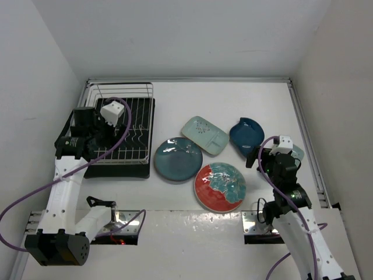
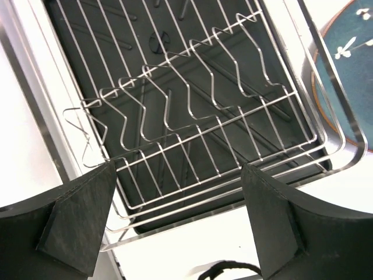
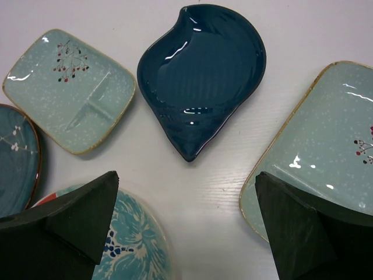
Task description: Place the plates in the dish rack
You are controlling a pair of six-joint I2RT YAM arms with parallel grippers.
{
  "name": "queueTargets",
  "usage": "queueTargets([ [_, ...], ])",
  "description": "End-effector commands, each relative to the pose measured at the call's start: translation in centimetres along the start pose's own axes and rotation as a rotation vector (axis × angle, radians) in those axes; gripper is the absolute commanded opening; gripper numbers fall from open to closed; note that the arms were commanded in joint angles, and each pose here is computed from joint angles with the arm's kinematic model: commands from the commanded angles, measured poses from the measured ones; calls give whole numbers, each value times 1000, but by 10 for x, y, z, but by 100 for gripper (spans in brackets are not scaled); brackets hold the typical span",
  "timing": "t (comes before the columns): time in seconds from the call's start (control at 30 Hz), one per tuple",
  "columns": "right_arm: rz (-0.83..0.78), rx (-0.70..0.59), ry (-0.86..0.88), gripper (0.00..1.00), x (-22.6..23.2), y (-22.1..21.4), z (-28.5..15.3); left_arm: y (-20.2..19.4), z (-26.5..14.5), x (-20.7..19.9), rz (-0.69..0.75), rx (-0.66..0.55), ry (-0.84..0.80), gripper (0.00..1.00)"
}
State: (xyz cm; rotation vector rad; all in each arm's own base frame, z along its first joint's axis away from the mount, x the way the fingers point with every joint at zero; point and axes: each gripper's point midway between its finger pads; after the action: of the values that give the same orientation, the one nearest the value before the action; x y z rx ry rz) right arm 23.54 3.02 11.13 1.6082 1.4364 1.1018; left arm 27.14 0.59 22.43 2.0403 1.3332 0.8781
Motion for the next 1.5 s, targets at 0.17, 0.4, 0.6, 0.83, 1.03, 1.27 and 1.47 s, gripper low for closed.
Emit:
queueTargets([
  [0.17, 23, -27, -21, 100, -2, 13, -3, 12, -7, -15, 33, -64, -98, 94],
  [0.4, 50, 8, -15, 100, 0, 5, -4, -39, 0, -35, 192, 19, -159, 81],
  [0.6, 60, -12, -6, 100, 1, 4, -3, -63, 3, -36, 307, 29, -114, 81],
  [0.83, 62, 11, -6, 100, 3, 7, -1, -61, 7, -54, 335, 12, -192, 68],
  [1.03, 55, 25, -8, 100, 4, 11, -1, -2, 9, -101, 413, -14, -390, 57],
  [1.27, 62, 54, 10, 100, 10, 16, 1, 52, 42, -206, 546, 91, -619, 73],
  [1.47, 40, 108, 86, 100, 24, 14, -3, 63, 145, -226, 373, 222, -630, 77],
])
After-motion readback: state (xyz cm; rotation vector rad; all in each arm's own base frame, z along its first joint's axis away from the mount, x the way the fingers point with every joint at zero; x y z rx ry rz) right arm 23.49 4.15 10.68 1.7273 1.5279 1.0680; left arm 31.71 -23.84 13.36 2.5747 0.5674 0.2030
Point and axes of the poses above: each gripper's point midway between its finger pads, its own z axis out along the fingers, its own x axis along the line the jaws close on, y = z × x, and after that the axes turned 3 degrees about -z, right-handed
